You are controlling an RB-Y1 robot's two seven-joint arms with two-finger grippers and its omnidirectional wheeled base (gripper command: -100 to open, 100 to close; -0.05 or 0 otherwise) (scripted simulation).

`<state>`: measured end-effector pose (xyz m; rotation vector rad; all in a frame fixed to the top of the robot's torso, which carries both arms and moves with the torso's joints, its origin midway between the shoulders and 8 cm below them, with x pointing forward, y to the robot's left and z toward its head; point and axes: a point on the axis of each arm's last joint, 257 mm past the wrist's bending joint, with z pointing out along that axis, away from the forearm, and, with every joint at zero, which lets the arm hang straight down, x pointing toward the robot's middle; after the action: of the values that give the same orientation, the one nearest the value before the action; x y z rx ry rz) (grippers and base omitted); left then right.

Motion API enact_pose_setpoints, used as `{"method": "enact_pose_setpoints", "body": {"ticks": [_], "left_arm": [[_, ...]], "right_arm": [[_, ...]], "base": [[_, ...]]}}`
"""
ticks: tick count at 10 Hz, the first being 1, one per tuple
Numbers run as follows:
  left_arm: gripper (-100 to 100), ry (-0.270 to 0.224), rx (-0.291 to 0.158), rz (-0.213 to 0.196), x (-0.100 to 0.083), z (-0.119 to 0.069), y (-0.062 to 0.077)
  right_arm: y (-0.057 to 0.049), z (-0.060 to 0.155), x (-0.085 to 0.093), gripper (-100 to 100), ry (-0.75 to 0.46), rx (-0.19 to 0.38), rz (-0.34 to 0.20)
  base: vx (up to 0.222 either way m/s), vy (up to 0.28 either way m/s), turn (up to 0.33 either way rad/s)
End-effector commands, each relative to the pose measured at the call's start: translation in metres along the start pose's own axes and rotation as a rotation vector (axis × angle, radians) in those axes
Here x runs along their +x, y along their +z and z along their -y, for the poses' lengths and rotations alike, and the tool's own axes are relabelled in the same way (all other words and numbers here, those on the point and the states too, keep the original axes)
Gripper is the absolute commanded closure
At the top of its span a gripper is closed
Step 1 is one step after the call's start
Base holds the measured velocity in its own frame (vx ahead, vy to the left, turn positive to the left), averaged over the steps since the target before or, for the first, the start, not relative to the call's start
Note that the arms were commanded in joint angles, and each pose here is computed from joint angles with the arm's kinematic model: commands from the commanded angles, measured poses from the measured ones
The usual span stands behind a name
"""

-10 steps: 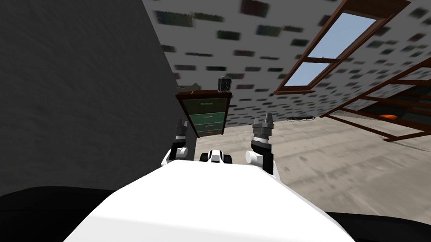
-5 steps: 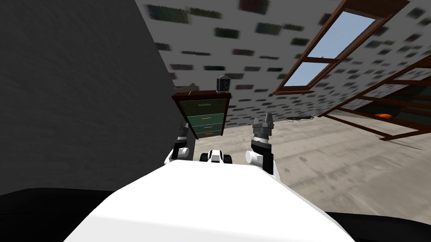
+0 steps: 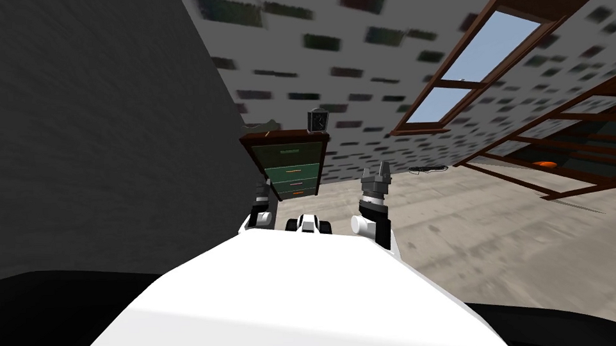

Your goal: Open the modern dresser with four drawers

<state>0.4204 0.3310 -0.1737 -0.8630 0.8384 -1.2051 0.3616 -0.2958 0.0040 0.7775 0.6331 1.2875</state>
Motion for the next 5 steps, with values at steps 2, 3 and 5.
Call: {"method": "enact_pose_setpoints", "body": {"ticks": [2,3,5], "left_arm": [[-100,-0.015,-0.033,0.023,-0.003,-0.024,-0.003],[-100,-0.013,-0.050,0.024,-0.003,-0.031,-0.007],[-100,-0.027,-0.083,0.047,-0.004,-0.052,-0.013]], "right_arm": [[0.000,0.000,0.000,0,0.000,0.000,0.000],[0.000,0.000,0.000,0,0.000,0.000,0.000],[0.000,0.000,0.000,0,0.000,0.000,0.000]], "base": [[0.074,-0.021,-0.024],[0.070,-0.011,-0.016],[0.089,-0.019,-0.040]]}}
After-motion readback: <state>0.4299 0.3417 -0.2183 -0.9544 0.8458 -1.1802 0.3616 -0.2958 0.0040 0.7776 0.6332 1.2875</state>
